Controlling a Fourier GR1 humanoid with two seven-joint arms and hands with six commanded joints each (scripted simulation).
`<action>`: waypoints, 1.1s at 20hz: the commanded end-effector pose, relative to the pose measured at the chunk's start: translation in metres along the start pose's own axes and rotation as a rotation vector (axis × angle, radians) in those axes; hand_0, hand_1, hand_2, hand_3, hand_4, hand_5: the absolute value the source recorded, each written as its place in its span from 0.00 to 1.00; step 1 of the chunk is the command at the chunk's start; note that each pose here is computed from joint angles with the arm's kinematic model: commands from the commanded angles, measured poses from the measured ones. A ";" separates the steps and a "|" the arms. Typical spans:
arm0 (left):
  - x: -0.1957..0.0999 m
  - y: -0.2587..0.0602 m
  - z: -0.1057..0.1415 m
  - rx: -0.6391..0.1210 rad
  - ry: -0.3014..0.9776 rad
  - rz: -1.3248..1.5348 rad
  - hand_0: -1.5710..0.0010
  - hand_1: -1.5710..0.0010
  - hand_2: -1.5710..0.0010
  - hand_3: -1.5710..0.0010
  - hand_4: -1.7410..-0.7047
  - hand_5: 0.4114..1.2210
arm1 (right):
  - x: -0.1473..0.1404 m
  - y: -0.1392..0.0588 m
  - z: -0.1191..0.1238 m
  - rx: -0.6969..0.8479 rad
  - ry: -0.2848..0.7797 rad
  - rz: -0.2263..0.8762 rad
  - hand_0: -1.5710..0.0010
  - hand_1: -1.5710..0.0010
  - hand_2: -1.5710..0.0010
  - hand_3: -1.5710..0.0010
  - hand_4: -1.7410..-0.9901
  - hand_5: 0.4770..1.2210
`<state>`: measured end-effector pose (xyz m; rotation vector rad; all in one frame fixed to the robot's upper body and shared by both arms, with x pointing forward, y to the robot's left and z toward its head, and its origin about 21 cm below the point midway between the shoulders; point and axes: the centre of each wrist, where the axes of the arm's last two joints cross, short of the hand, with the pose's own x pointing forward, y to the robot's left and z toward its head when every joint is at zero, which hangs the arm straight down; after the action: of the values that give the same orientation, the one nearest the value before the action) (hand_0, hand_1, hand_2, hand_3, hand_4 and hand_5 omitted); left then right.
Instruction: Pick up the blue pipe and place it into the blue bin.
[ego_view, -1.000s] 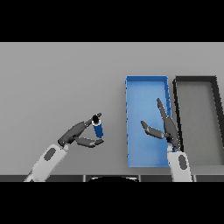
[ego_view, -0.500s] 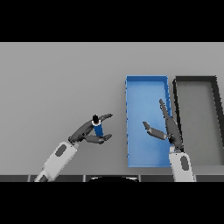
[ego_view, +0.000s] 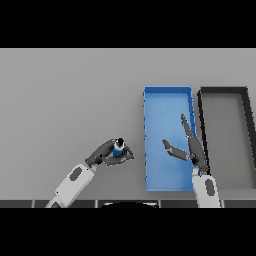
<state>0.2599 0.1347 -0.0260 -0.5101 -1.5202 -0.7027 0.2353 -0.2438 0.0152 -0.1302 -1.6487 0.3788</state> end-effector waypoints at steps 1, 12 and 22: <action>0.001 -0.002 0.001 0.005 0.012 -0.014 0.15 0.12 0.11 0.13 0.17 0.91 | 0.001 -0.001 -0.003 -0.001 0.015 0.005 1.00 1.00 1.00 1.00 0.75 0.11; 0.047 -0.007 -0.017 0.011 -0.199 -0.022 0.01 0.01 0.01 0.01 0.26 0.99 | -0.001 -0.001 -0.005 0.003 0.009 0.032 1.00 1.00 1.00 1.00 0.80 0.11; 0.071 -0.009 -0.023 -0.055 -0.191 -0.044 0.00 0.00 0.00 0.00 0.26 1.00 | 0.001 0.003 0.014 -0.057 0.018 0.046 1.00 1.00 1.00 1.00 0.82 0.14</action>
<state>0.2641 0.1052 0.0428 -0.6024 -1.6996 -0.7499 0.2204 -0.2429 0.0136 -0.2128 -1.6432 0.3645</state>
